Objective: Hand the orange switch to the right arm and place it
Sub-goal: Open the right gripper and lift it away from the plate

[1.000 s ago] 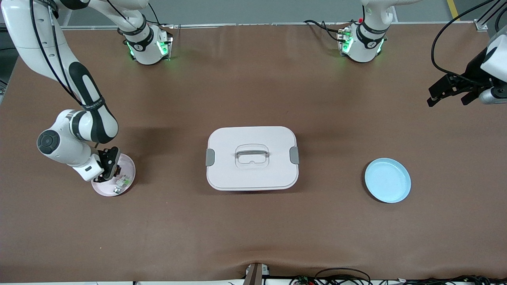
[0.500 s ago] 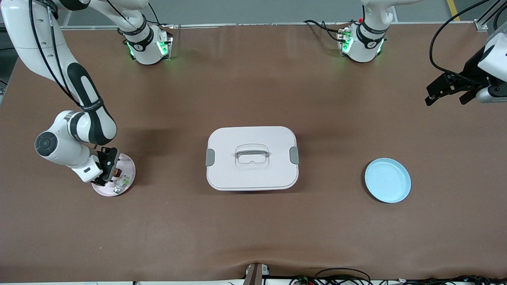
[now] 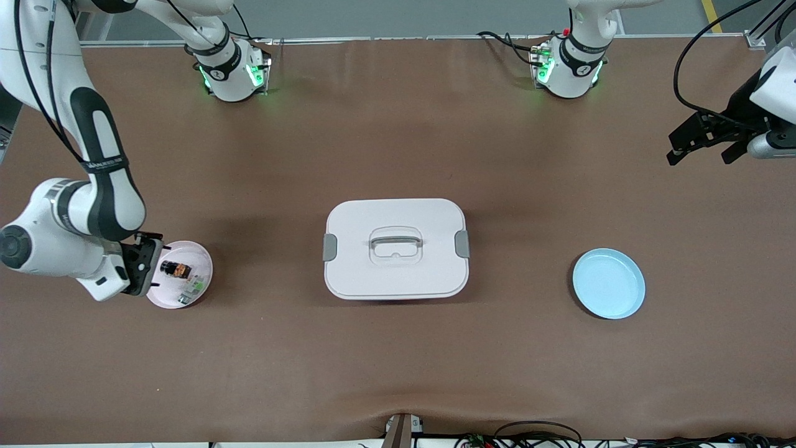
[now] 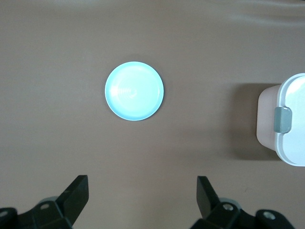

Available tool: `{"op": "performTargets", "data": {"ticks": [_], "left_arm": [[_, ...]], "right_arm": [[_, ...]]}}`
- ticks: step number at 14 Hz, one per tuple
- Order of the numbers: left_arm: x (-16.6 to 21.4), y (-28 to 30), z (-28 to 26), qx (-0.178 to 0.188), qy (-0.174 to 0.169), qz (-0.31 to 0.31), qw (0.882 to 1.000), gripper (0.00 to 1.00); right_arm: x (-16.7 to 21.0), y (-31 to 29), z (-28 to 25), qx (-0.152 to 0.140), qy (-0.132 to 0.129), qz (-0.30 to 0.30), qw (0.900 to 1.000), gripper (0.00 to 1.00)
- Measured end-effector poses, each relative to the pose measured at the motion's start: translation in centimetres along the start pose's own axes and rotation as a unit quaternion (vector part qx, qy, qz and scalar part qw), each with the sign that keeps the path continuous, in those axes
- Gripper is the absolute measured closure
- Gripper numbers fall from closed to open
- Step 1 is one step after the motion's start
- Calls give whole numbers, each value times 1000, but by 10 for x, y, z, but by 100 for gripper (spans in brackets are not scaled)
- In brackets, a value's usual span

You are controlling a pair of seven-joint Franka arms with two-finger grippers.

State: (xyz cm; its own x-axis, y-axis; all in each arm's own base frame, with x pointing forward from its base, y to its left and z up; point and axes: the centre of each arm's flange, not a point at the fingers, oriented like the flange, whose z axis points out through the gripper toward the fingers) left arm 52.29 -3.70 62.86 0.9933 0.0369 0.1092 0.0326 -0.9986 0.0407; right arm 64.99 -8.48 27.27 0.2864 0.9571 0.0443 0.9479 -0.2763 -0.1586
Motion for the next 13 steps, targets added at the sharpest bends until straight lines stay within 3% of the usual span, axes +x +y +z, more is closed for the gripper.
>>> {"op": "performTargets", "data": {"ticks": [4, 7, 11, 13], "left_arm": [[0, 3, -3, 0, 2, 3, 1000, 0], [0, 8, -4, 0, 3, 7, 1000, 0], [0, 10, -5, 0, 4, 9, 1000, 0], [0, 11, -5, 0, 4, 10, 1000, 0]], "right_arm": [[-13, -6, -55, -4, -1, 67, 998, 0], [-33, -12, -113, -4, -5, 137, 991, 0], [-43, -26, -175, -23, 4, 237, 971, 0], [-44, -37, -193, -25, 2, 296, 955, 0]]}}
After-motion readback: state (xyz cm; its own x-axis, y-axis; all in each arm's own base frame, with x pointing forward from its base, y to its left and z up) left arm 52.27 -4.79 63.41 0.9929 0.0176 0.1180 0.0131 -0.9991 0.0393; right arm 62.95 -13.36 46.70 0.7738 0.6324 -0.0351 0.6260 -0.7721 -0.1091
